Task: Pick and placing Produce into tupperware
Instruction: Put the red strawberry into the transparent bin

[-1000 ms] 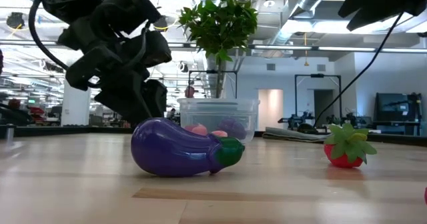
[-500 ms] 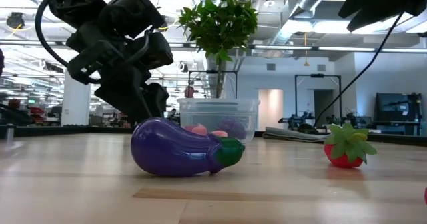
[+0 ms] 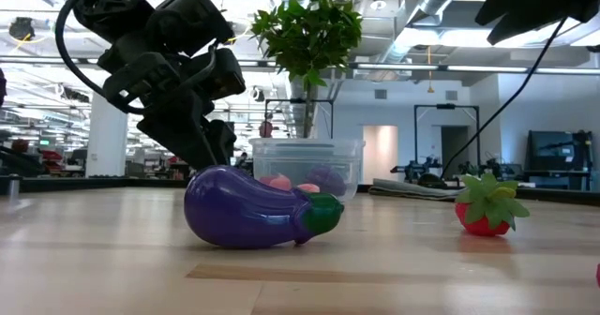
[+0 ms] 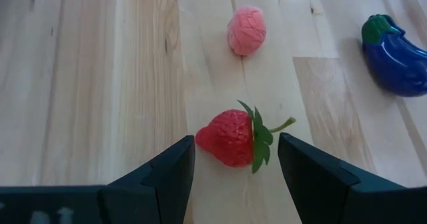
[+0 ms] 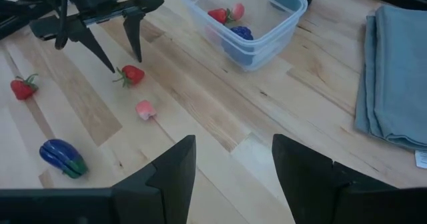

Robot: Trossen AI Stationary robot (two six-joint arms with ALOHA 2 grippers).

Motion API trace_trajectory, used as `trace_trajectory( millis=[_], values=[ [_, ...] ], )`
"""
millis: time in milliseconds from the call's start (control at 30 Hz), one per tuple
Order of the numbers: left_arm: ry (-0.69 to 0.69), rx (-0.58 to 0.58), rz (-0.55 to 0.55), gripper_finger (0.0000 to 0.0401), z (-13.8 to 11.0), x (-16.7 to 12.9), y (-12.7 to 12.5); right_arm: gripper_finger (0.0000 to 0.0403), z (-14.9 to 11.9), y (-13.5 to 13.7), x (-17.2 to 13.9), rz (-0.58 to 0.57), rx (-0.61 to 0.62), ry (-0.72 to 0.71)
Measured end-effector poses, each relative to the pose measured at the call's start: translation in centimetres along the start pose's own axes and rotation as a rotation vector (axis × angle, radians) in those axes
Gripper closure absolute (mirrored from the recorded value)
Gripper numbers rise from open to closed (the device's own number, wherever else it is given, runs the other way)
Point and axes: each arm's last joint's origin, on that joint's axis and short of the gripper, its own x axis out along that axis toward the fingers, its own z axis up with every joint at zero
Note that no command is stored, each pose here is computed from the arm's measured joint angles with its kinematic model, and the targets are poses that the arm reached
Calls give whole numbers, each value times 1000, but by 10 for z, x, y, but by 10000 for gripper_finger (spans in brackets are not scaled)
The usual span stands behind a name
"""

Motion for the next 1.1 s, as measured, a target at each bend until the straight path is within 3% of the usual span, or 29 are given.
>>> trace_trajectory(
  millis=[367,1100],
  values=[
    [-59,-36,-9,195,5,2,0,182,0,0,0,0,0,0],
    [-30,-34,18,195,1,7,1,182,0,1,0,10,7,-2]
  ],
)
